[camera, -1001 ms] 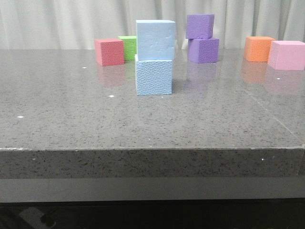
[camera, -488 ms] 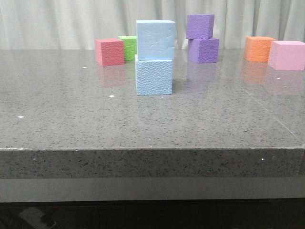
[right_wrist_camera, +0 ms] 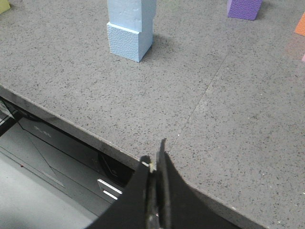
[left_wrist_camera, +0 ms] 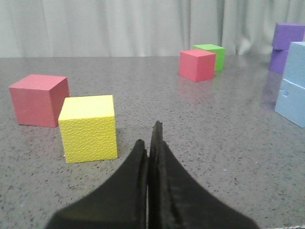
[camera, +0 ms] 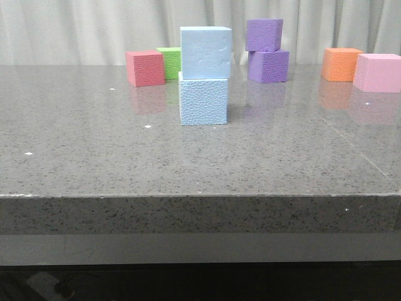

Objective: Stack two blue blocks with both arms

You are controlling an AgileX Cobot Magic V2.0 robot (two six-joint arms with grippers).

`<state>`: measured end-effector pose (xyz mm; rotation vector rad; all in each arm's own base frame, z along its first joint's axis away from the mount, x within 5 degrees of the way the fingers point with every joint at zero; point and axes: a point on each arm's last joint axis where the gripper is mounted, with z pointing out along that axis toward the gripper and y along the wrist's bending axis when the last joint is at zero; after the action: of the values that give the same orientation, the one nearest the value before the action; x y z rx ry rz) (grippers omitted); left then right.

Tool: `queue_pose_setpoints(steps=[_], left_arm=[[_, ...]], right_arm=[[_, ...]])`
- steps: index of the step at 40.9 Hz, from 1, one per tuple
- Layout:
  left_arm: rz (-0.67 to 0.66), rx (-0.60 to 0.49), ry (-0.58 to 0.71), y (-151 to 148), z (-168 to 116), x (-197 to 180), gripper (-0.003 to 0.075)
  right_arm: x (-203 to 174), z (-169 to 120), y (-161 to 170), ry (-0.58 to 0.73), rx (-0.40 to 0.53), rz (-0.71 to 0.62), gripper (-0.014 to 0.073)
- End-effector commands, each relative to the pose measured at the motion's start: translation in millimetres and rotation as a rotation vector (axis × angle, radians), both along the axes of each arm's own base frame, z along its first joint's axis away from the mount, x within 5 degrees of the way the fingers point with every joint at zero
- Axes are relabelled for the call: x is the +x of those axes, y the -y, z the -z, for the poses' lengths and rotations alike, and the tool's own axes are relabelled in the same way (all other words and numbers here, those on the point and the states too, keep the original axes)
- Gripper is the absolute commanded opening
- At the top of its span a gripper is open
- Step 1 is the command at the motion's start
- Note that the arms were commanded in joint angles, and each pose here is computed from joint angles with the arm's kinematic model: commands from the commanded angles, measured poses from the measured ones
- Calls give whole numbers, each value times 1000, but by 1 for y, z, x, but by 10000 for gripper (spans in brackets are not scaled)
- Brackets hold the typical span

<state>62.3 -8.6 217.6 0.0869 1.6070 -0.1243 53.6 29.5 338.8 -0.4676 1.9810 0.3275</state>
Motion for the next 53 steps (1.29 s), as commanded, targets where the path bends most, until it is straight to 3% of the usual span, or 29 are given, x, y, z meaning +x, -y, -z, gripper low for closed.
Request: queue_pose_setpoints(steps=[1,53], left_arm=[[-39,-55,156,-3,-3,-4,-20],[-27,-61,175,-3,2,-9,-20]], right_arm=[[2,-12,-1,79,31,2,-67],[2,-12,-1,79,31,2,-67]])
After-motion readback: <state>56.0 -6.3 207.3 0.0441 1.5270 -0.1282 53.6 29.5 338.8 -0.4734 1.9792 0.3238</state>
